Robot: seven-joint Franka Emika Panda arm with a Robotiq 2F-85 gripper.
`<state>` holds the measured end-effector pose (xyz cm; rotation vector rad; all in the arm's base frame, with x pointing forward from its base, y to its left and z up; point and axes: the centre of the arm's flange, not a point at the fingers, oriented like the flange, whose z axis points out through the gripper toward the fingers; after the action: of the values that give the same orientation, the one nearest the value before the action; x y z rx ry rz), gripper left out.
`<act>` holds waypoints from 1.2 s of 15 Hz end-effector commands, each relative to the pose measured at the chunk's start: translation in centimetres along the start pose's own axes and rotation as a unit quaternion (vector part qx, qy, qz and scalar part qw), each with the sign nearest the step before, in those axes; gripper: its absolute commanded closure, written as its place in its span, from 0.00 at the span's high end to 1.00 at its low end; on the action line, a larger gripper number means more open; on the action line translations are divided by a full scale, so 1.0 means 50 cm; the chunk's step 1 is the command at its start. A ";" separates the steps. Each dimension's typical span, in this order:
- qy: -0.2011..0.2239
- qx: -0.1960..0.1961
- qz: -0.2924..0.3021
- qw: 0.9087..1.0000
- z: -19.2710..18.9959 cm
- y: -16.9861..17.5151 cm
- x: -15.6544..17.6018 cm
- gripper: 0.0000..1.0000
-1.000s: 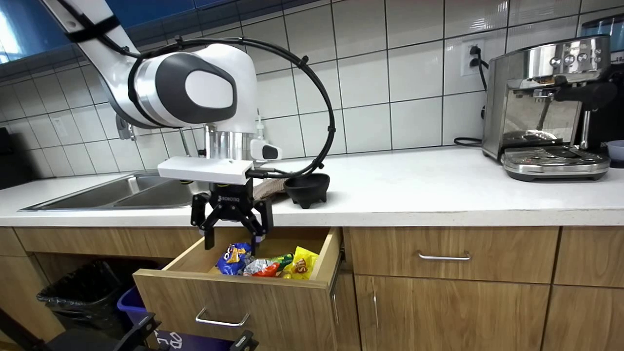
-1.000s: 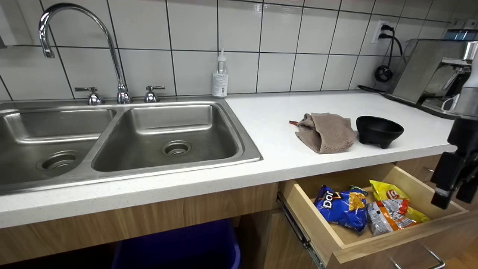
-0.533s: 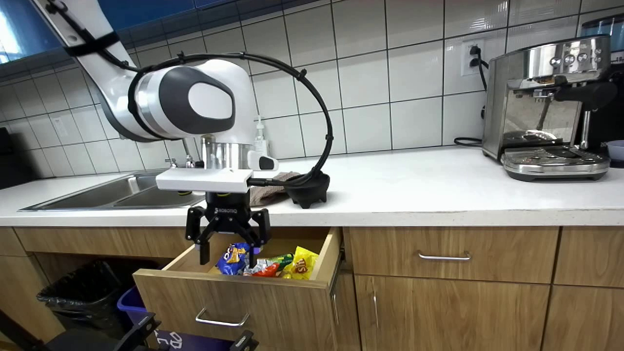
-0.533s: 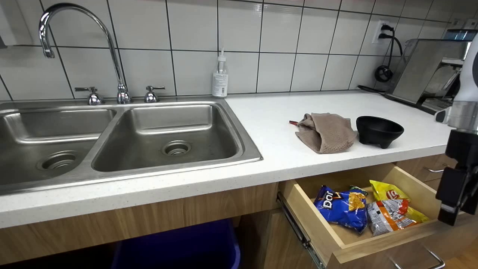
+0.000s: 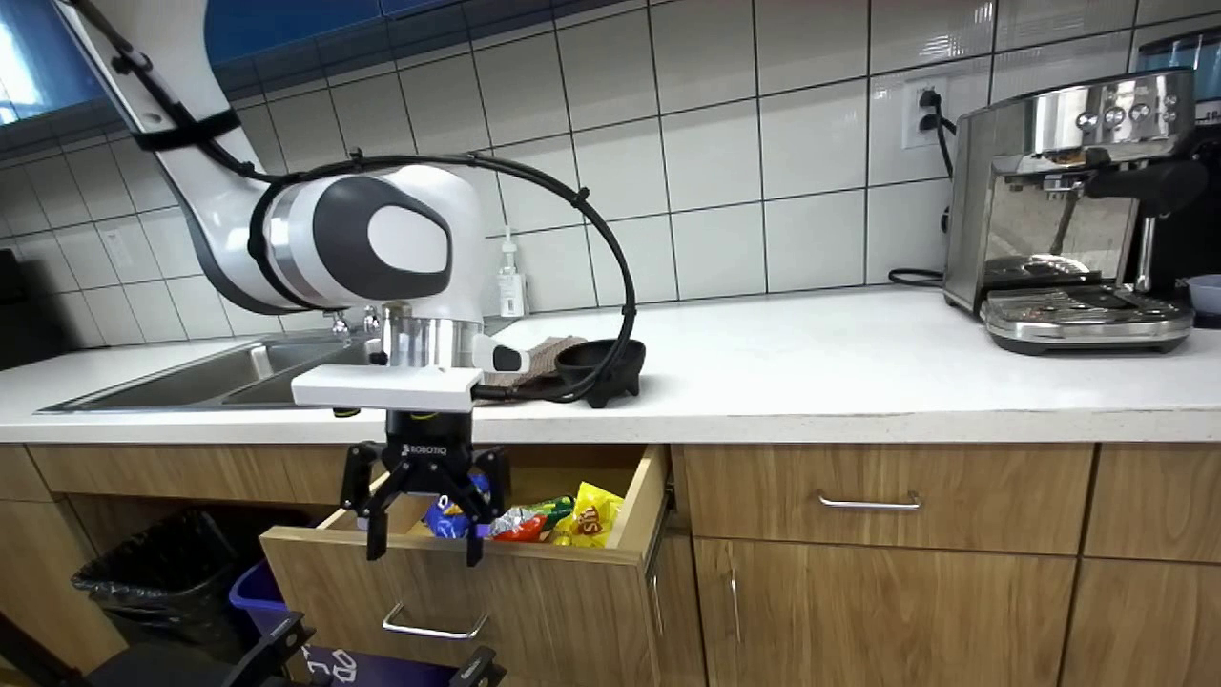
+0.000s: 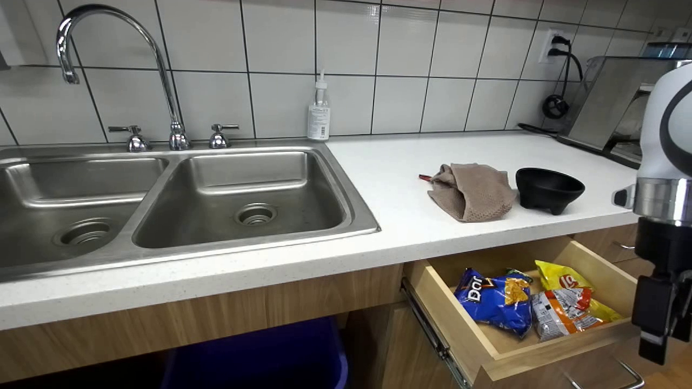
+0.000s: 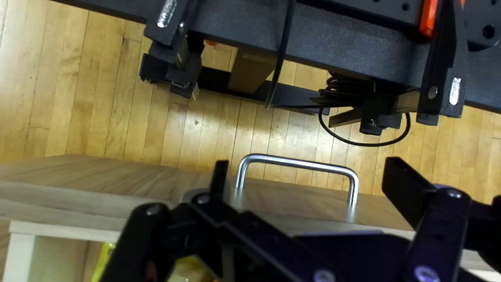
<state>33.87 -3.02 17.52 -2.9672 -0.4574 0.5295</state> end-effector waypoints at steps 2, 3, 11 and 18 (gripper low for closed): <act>-0.024 -0.017 0.004 1.000 0.067 -0.041 -0.063 1.00; -0.026 -0.017 0.004 1.000 0.073 -0.043 -0.063 1.00; 0.040 -0.085 0.036 0.995 0.084 -0.062 -0.039 1.00; 0.103 -0.086 0.110 0.985 0.078 -0.054 -0.003 1.00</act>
<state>35.27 -0.43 13.95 -3.1909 -0.2689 0.3004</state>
